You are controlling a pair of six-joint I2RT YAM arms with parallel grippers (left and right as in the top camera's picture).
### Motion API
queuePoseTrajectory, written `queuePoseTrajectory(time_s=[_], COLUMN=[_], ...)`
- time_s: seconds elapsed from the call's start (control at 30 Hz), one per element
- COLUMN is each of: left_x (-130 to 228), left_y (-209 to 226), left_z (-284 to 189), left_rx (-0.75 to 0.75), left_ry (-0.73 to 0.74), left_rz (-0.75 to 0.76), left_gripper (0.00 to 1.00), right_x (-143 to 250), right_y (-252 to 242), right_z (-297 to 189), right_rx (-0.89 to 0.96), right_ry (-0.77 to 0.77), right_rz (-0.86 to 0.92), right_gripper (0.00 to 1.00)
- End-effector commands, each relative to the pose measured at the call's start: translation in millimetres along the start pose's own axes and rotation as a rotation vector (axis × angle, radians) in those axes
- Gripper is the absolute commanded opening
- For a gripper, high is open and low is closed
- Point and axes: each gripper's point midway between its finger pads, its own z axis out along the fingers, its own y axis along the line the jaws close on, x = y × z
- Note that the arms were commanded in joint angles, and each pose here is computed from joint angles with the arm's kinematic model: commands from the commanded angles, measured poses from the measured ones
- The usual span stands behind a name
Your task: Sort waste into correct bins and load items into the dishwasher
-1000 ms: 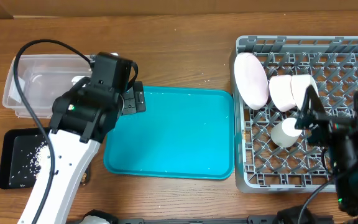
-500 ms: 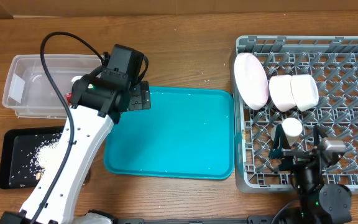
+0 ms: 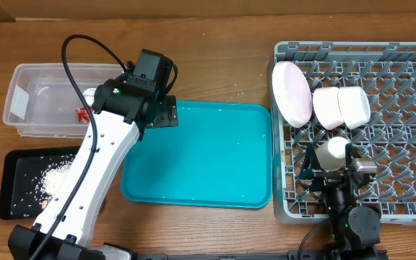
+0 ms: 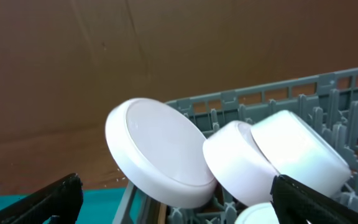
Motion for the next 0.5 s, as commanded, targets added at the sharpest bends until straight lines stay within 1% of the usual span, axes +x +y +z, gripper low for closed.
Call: queuePoseTrajectory(time_s=[0.0, 0.1, 0.47], left_x=[-1.6, -1.6, -1.7], left_y=[1.7, 1.7, 1.6], left_z=[1.0, 1.0, 0.9], left_rx=[-0.016, -0.016, -0.015], left_ry=[-0.005, -0.005, -0.006], left_rz=[0.024, 0.024, 0.024], left_gripper=[1.0, 1.0, 1.0], right_x=[-5.3, -0.3, -0.6], right_y=[0.4, -0.7, -0.6], right_z=[-0.2, 0.0, -0.1], right_rx=[-0.006, -0.001, -0.001], right_ry=[-0.032, -0.012, -0.012], right_rz=[0.011, 0.009, 0.009], right_gripper=[1.0, 1.0, 1.0])
